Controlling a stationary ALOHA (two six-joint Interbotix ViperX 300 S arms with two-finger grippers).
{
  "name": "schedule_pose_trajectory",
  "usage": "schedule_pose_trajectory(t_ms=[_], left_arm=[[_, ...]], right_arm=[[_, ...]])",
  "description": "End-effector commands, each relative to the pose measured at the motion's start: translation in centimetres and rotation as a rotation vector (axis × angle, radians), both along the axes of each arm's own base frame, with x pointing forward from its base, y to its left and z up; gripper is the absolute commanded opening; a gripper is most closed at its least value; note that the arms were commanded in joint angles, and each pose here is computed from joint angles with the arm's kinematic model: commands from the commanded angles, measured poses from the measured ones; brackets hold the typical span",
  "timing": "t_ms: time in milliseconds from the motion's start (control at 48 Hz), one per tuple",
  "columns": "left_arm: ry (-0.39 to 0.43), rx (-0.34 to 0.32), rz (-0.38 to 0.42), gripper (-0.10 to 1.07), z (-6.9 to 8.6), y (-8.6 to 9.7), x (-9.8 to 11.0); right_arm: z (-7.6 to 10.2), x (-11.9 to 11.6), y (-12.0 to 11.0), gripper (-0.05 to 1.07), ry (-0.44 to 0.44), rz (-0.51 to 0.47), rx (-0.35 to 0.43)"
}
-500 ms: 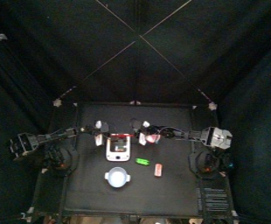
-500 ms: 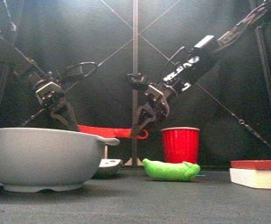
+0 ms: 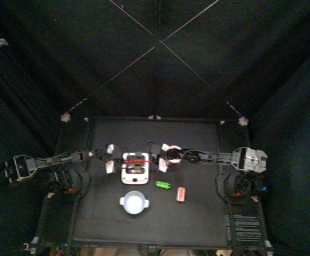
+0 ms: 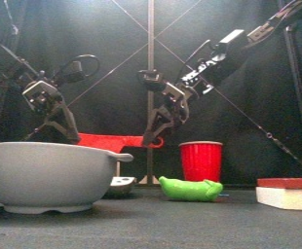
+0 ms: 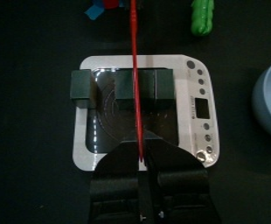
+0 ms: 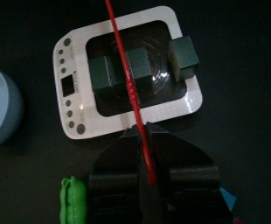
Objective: Cut sushi roll
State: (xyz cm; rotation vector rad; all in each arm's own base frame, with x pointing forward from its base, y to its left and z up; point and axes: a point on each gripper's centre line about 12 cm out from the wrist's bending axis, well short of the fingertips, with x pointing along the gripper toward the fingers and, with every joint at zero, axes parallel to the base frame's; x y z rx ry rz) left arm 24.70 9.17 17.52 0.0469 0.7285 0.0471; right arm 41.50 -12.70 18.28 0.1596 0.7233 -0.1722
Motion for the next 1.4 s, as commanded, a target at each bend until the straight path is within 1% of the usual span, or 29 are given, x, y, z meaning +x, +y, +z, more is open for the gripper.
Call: schedule_pose_trajectory(t_ms=[0,125,375,833,1375], left_arm=[[-0.023,0.0,-0.006,0.33,0.6,-0.3,0.5],[-0.021,0.004,-0.005,0.33,0.6,-0.2,0.5],[-0.025,0.046,0.044,0.33,0.6,0.7,0.7],[0.004,0.026,0.041,0.33,-0.3,0.7,0.9],[0.009,0.023,0.048,0.33,-0.5,0.7,0.7]], right_arm=[[2.5,0.0,-0.1,0.26,-0.063,-0.012,-0.018],[2.2,-0.2,-0.2,0.26,-0.056,-0.018,-0.014],[2.0,-0.4,-0.3,0.26,-0.053,-0.025,-0.011],[1.5,-0.6,-0.1,0.26,-0.039,-0.022,-0.006],[1.2,-0.6,-0.2,0.26,-0.034,-0.022,-0.006]])
